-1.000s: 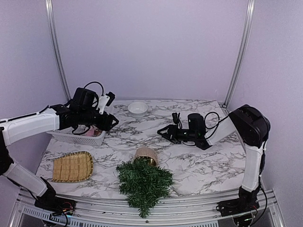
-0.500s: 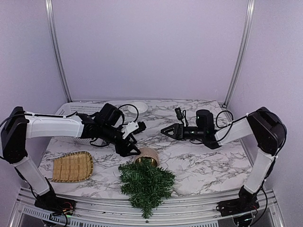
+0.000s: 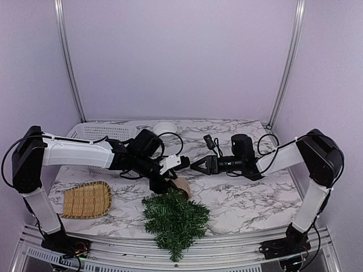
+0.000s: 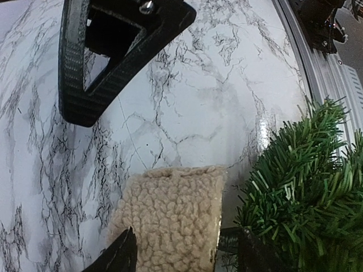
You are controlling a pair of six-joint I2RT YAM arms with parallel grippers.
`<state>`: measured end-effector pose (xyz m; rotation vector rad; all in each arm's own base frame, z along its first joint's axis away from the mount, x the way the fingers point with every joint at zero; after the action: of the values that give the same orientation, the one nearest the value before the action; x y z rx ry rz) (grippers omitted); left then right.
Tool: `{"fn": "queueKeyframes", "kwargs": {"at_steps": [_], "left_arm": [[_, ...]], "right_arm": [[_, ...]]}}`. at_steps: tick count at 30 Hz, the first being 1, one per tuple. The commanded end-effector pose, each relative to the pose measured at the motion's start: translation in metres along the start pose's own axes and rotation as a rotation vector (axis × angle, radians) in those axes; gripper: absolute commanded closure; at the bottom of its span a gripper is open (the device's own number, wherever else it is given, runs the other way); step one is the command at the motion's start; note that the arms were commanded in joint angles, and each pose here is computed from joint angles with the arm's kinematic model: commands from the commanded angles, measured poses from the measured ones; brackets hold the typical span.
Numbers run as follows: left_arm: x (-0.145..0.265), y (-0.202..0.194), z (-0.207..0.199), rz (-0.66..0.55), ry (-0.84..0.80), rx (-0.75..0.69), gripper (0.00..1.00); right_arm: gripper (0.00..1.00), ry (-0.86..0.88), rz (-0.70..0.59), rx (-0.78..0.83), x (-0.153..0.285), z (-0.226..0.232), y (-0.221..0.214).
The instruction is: Decorate the small christmas tree
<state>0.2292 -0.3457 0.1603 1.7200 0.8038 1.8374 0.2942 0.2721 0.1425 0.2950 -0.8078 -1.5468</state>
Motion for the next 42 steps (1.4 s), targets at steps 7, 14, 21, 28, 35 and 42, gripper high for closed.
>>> {"fn": "queueKeyframes", "kwargs": {"at_steps": [7,14,21,28,35,42], "left_arm": [[-0.012,0.000,0.021,-0.001,-0.032,0.082,0.66],[-0.018,-0.008,0.055,-0.061,-0.126,0.243,0.75],[-0.023,-0.022,0.089,-0.108,-0.162,0.344,0.80],[-0.030,-0.029,0.118,-0.165,-0.213,0.429,0.83],[-0.043,-0.034,0.141,-0.231,-0.203,0.528,0.85],[-0.046,-0.028,0.165,-0.339,-0.125,0.639,0.89]], "right_arm": [[0.44,0.033,-0.043,0.026,0.016,0.007,0.012],[0.44,-0.009,-0.079,0.025,0.033,0.003,0.020],[0.43,-0.039,-0.103,0.008,0.040,-0.001,0.022],[0.33,-0.055,-0.129,0.027,0.045,0.002,0.023],[0.25,-0.061,-0.160,0.047,0.053,0.007,0.015],[0.24,-0.107,-0.194,0.013,0.066,0.002,0.010]]}}
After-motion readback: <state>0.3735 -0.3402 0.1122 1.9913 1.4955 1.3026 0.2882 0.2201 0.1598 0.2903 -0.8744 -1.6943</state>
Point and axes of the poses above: each gripper's point midway between its finger pads, its own x axis back along the fingers, its own z axis along the line the jaws close on, y = z × x, the point moved 7 cm from there along x, back along the fingers, and after that the axes turned 3 degrees about -x, right-handed, at the moved point
